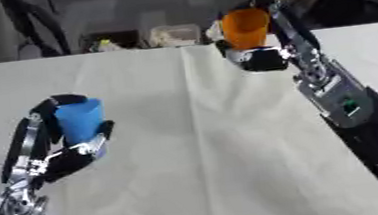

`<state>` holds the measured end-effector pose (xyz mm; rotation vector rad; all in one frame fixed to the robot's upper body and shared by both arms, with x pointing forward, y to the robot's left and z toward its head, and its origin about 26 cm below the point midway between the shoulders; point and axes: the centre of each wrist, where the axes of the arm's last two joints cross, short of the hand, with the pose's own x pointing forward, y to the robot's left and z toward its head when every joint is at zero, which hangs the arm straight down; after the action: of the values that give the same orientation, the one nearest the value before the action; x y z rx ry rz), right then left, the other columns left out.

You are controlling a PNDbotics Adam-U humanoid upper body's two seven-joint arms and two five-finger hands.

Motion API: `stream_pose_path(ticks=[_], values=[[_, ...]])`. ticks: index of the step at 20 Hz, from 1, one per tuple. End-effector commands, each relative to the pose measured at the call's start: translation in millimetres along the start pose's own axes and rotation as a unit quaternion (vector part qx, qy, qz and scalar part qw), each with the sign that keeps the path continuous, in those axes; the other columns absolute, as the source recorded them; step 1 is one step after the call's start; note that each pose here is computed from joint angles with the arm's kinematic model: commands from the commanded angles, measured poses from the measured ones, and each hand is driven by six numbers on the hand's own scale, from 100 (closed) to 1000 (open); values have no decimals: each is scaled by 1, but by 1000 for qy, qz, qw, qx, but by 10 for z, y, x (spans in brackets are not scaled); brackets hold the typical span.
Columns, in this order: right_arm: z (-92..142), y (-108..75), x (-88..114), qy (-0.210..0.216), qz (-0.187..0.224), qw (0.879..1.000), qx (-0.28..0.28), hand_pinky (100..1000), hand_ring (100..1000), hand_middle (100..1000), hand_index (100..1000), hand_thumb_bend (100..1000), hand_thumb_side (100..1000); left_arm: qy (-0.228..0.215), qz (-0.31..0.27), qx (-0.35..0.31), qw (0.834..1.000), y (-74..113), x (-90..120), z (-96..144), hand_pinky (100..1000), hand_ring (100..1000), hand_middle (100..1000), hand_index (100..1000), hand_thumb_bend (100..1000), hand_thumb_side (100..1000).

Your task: Pour the contents of one cup into another cup.

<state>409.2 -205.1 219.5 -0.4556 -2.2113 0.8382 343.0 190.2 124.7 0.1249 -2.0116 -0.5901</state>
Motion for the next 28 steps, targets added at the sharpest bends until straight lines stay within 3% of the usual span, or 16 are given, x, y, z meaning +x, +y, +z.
stream_pose_path(ticks=[1,5,11,19,28], values=[[-140,-152,247,-57,50,997,28,100,178,100,561,155,100,-18,-25,-44,999,2,62,-58,186,267,257,653,414,100],[-284,-116,507,-122,107,983,85,100,189,110,561,220,100,-40,-48,-93,994,-93,135,-117,185,266,256,653,413,100],[-397,-3,740,-188,166,958,141,102,204,126,559,289,100,-94,-99,-138,981,-188,337,-186,186,267,257,662,406,100],[-433,149,901,-248,222,923,193,124,226,151,551,319,100,-144,-152,-82,975,-209,444,-185,198,268,257,664,391,100],[-474,255,1073,-312,300,868,242,170,265,198,537,327,100,-155,-166,-28,973,-293,315,-182,200,267,255,661,380,100]])
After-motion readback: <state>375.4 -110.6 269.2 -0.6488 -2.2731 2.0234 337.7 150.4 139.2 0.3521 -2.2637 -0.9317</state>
